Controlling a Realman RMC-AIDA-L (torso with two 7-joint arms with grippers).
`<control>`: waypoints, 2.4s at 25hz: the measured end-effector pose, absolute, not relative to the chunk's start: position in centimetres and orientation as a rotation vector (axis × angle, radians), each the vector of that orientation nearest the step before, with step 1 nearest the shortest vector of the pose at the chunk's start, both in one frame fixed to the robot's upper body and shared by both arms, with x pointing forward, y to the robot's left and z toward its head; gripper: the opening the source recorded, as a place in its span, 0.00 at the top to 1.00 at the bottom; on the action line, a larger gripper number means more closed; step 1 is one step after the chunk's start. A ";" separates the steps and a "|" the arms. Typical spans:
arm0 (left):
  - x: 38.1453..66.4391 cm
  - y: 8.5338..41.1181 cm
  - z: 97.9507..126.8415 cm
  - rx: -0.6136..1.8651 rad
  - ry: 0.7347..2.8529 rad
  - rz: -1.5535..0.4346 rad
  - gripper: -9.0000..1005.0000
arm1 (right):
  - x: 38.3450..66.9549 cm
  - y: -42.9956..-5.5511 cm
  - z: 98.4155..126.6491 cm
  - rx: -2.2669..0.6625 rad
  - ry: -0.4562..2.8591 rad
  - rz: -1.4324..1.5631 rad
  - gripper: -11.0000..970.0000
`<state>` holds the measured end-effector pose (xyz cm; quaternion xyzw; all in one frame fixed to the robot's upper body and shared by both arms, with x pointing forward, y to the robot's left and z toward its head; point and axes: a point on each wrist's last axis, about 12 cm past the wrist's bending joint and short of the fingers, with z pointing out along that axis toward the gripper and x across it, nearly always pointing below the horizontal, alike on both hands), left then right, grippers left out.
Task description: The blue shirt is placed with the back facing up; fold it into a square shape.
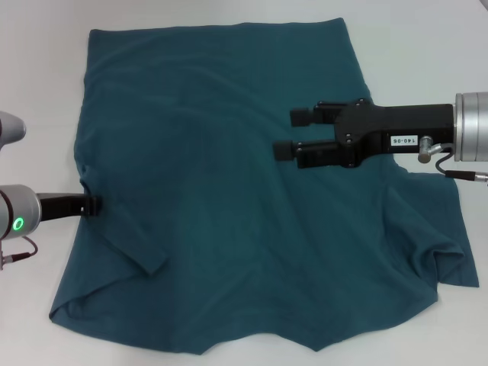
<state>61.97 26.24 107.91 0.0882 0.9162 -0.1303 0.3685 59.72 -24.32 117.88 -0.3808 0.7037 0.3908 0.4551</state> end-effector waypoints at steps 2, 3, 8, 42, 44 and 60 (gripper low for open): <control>62.0 26.1 108.0 0.231 2.347 -0.335 0.77 | 59.7 -24.3 117.9 -0.938 1.737 0.964 0.11; 62.0 26.0 108.1 0.233 2.345 -0.336 0.79 | 59.7 -24.3 117.8 -0.938 1.737 0.964 0.11; 62.4 25.2 108.5 0.262 2.339 -0.348 0.90 | 59.7 -24.3 117.8 -0.938 1.737 0.968 0.11; 65.5 19.9 110.2 0.279 2.335 -0.451 0.65 | 59.5 -24.4 117.2 -0.939 1.737 0.971 0.11; 65.5 20.1 110.1 0.250 2.329 -0.464 0.60 | 59.5 -24.4 117.2 -0.940 1.736 0.972 0.11; 64.5 21.0 108.9 0.133 2.346 -0.619 0.54 | 59.6 -24.0 117.3 -0.948 1.731 0.977 0.11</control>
